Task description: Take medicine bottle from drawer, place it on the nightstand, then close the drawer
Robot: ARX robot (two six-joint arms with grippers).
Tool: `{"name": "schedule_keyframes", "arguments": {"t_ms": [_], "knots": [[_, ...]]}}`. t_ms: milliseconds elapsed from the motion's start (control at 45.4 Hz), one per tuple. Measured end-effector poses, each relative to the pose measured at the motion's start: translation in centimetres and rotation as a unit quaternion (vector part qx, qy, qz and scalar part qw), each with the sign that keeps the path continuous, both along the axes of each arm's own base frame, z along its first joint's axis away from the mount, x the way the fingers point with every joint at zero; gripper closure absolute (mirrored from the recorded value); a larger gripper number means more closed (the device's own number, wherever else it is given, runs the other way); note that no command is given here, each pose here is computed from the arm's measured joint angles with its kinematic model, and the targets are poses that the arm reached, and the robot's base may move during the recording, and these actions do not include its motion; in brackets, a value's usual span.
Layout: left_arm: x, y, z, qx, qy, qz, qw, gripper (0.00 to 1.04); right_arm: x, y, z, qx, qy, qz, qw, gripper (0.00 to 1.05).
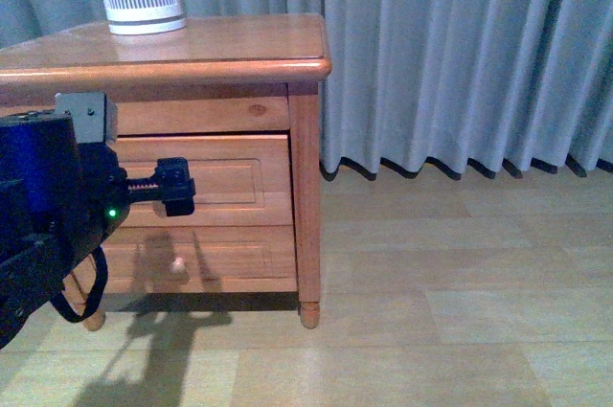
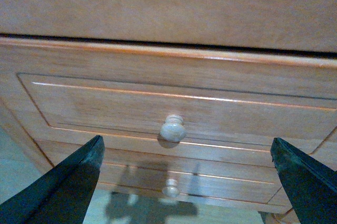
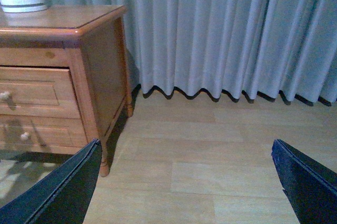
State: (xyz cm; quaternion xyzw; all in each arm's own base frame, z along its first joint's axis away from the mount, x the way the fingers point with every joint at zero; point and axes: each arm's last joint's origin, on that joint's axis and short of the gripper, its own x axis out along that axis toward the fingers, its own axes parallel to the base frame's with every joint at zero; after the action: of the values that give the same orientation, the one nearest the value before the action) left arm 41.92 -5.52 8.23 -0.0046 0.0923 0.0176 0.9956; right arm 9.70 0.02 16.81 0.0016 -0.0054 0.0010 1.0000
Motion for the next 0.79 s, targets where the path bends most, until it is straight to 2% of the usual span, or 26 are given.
{"name": "schedule_keyframes", "arguments": {"t_ms": [176,286,792], "knots": [[2.8,0.2,-2.8,-0.04,0.052,-0.027,0.997,0.07,0.0,0.0,0.0,0.0,0.0,0.0,1.0,0.07],[3.8,0.4,-3.7,-0.057,0.057,-0.032,0.996,0.07,0.0,0.0,0.0,0.0,0.0,0.0,1.0,0.07],[6.3,2.0,-4.6,-0.044,0.038,-0.033,0.998,0.07,0.0,0.0,0.0,0.0,0.0,0.0,1.0,0.07]]}}
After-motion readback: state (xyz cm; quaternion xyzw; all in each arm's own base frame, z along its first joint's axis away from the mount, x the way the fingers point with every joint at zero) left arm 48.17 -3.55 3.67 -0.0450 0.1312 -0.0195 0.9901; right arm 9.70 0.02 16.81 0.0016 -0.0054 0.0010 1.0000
